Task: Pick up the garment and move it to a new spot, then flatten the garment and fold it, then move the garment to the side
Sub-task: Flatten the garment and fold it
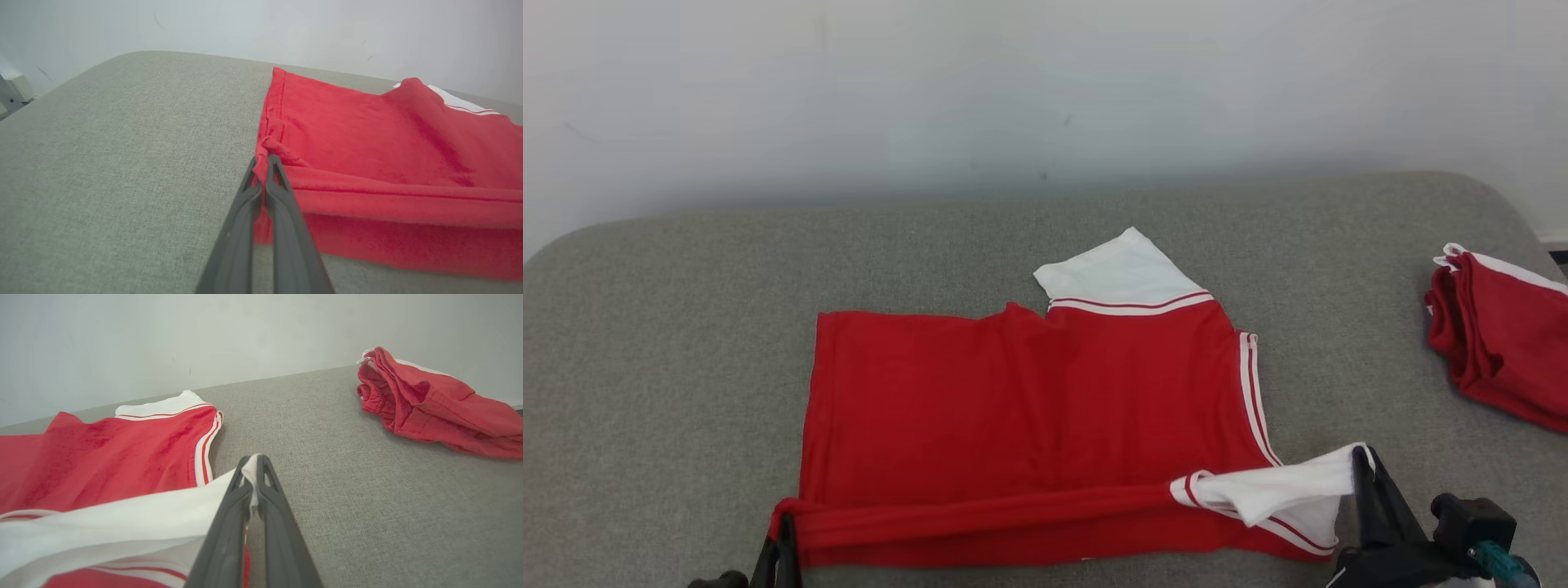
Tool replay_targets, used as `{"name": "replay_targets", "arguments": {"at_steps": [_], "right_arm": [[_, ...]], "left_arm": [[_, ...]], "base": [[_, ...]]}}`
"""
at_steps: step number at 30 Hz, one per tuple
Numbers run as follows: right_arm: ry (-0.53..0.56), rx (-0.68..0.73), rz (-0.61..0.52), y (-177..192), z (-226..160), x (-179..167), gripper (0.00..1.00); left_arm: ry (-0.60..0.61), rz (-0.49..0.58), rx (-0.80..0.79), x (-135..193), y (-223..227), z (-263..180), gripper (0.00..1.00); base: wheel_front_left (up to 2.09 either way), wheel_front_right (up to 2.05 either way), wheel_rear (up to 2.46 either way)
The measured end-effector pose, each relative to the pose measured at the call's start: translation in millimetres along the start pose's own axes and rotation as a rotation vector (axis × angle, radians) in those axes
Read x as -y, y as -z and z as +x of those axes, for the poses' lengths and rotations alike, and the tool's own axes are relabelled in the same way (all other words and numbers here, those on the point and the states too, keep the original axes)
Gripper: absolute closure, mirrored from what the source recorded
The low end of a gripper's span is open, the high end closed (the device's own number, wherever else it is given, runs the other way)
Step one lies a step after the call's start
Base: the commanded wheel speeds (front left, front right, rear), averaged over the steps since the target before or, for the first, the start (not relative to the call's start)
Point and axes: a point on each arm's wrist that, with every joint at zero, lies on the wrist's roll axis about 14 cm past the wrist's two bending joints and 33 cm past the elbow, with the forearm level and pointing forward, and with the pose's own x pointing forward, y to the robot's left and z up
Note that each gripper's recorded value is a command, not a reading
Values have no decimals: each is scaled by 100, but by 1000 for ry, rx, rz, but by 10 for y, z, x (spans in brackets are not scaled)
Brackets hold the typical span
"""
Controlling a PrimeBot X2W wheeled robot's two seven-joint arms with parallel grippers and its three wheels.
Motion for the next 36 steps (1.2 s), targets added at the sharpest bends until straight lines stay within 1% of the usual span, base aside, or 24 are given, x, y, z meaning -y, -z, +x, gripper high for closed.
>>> {"name": "replay_targets", "arguments": {"at_steps": [2,4,12,13,14,15,20,23,26,31,36], "right_arm": [[1,7,0,-48,168,-2,100],[-1,5,-2,-50,257,-9,100],[-12,-50,-31,95,473,-16,100],[-8,-55,-28,110,499,-9,93],[-10,-63,-29,131,517,-14,16],[-14,-65,-29,137,536,-33,0],[-16,3,-31,-69,609,-54,0],[-14,13,-34,-85,530,-37,0],[-26,-23,-42,49,353,-51,0],[-32,-92,-28,283,59,-51,0],[-35,-150,-20,467,-111,-57,0]], "left_arm": [[-8,0,10,5,-50,129,100],[-14,1,5,-3,-40,185,100],[-15,8,-20,3,26,337,100],[-14,9,-29,5,53,339,51],[-13,10,-32,11,64,343,0],[-12,11,-33,19,67,351,0],[-22,1,-6,31,-12,374,0],[-29,3,-7,18,4,298,0],[-44,1,-50,-28,153,138,0],[-57,-1,-80,-68,259,-43,0],[-53,0,-77,-59,251,-83,0]], "base": [[0,0,0],[0,0,0],[0,0,0],[0,0,0],[0,0,0],[0,0,0],[0,0,0],[0,0,0],[0,0,0],[0,0,0],[0,0,0]]}}
